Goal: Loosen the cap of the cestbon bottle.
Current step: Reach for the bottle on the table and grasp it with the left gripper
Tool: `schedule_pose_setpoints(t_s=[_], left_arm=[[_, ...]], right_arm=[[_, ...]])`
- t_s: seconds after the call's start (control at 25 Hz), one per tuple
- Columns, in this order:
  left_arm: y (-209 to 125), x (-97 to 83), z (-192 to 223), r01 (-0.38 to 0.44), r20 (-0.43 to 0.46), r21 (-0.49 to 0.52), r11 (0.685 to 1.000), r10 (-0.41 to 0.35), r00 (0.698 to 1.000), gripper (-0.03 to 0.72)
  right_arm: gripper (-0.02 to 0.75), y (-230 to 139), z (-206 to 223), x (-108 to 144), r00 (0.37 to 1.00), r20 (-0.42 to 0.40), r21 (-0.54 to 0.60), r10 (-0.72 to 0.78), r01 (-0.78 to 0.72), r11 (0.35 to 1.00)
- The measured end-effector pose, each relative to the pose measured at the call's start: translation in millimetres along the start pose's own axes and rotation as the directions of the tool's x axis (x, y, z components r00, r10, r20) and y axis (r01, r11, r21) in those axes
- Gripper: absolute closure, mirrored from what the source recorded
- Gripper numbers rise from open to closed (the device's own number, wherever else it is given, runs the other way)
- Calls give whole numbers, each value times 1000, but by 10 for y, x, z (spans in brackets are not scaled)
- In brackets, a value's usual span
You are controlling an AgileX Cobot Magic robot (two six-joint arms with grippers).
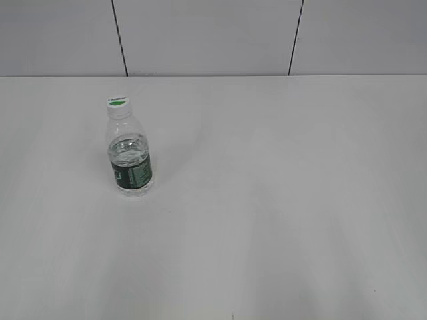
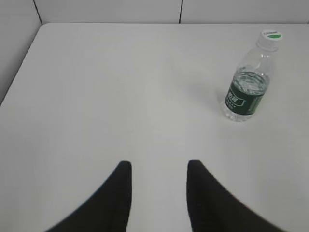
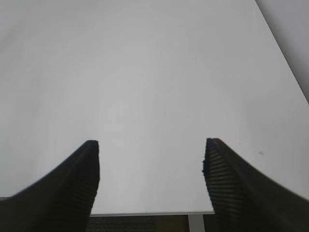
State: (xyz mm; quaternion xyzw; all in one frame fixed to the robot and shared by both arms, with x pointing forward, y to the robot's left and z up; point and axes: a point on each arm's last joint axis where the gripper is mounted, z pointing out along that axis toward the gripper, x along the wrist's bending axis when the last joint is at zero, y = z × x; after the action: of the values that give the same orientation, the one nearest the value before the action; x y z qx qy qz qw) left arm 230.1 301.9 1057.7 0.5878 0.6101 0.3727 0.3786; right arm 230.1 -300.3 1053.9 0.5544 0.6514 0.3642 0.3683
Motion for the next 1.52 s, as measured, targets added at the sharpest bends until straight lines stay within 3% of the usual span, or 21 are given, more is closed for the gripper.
schedule_pose_setpoints(t_s=[0.36, 0.64, 0.84, 1.32, 1.52], left_arm=[[415, 49, 146, -72, -75, -178, 981, 59, 995, 445], [821, 19, 736, -121, -70, -190, 974, 110, 991, 445], [1035, -26, 1226, -134, -40, -254, 958, 128, 991, 445], [971, -93, 2313, -140, 27, -248, 959, 151, 988, 445], [861, -146, 2588, -170, 67, -310, 935, 200, 977, 445]], right_arm=[[221, 0, 0, 0, 1000, 0, 0, 0, 0, 1000], [221, 0, 0, 0, 1000, 0, 0, 0, 0, 1000], [221, 0, 0, 0, 1000, 0, 0, 0, 0, 1000], [221, 0, 0, 0, 1000, 0, 0, 0, 0, 1000], [221, 0, 0, 0, 1000, 0, 0, 0, 0, 1000]])
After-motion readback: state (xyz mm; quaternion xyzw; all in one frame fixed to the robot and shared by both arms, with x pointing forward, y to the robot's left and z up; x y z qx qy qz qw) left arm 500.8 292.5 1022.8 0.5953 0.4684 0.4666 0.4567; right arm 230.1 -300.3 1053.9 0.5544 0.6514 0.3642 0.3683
